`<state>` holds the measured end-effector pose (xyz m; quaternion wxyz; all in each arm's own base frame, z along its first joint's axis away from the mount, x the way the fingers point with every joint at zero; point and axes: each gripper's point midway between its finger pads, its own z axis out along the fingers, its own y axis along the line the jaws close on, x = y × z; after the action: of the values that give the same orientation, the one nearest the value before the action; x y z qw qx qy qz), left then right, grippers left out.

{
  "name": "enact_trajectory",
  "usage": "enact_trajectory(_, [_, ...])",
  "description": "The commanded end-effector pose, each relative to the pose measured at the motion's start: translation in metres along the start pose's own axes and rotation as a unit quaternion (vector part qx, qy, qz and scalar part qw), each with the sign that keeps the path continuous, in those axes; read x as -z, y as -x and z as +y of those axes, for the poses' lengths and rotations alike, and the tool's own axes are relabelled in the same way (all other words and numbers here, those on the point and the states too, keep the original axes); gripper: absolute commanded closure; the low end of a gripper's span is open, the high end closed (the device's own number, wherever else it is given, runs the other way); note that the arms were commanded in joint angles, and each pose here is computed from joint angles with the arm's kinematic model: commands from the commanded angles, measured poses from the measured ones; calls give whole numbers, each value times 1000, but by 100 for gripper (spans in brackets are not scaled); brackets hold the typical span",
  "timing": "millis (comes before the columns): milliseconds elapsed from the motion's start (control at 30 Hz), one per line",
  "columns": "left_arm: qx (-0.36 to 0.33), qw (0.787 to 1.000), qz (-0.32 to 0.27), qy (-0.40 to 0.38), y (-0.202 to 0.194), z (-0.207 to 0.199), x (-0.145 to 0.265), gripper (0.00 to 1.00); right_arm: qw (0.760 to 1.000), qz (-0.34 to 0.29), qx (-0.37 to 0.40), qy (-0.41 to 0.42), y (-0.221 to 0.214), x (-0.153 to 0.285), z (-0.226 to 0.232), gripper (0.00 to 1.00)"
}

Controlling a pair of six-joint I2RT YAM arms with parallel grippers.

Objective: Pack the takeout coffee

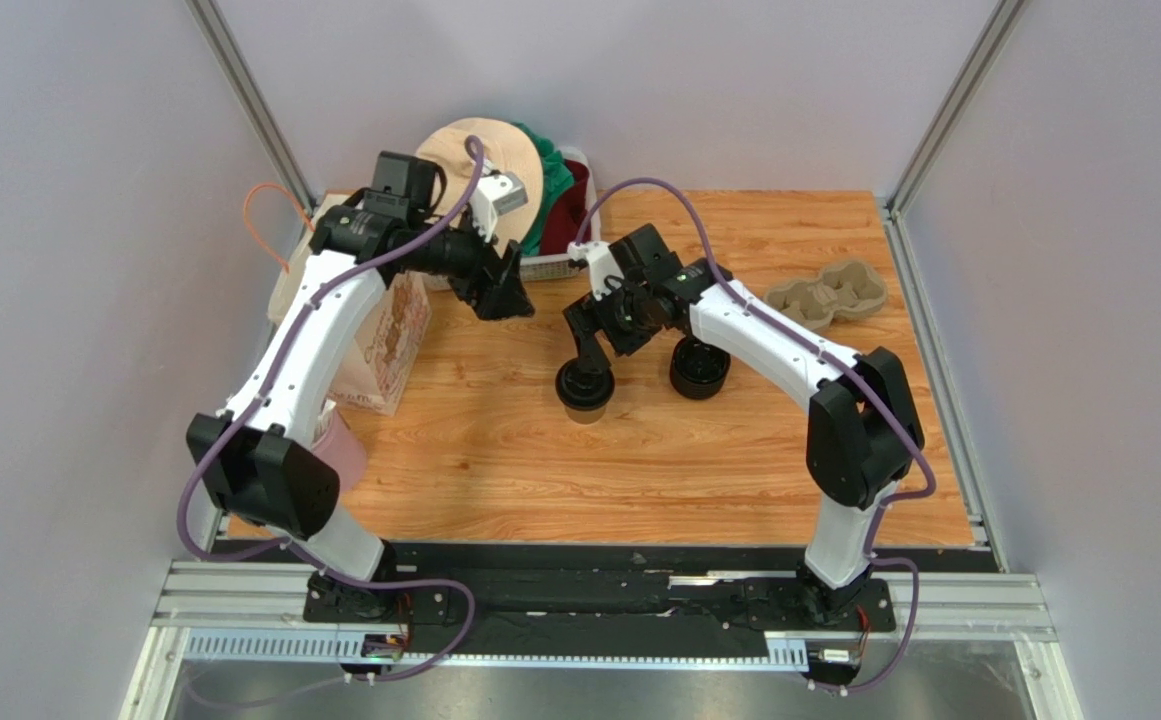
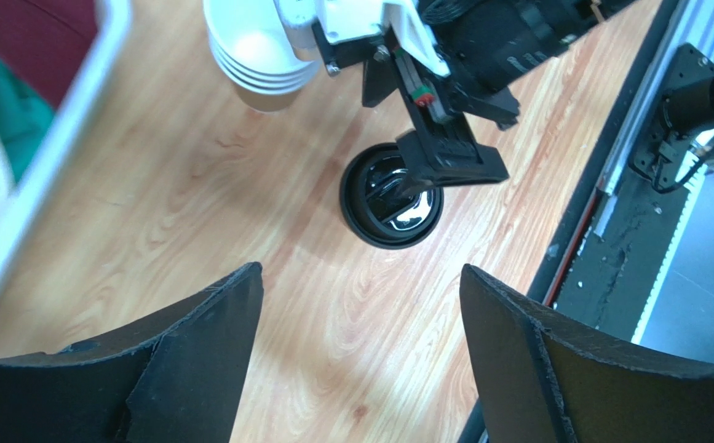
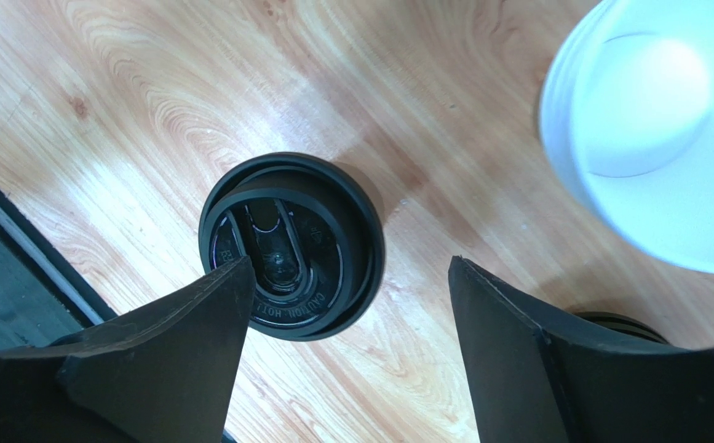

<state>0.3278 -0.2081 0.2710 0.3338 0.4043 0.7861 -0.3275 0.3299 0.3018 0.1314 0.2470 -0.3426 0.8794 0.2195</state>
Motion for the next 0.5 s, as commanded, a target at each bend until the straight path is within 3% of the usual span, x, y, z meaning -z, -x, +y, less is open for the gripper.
enact_trajectory(0, [-44,998,-36,37,24,-15,45,12,998,-46,30,-28,34,33,-3,19])
enact_trajectory(267, [-38,986,-49,158,13,-12,112,8,983,-83,163,-6,67,75,11,24])
enact_trajectory(467, [-30,974,-48,219,-16,-10,130,3,965,-49,258,-1,58,62,8,26])
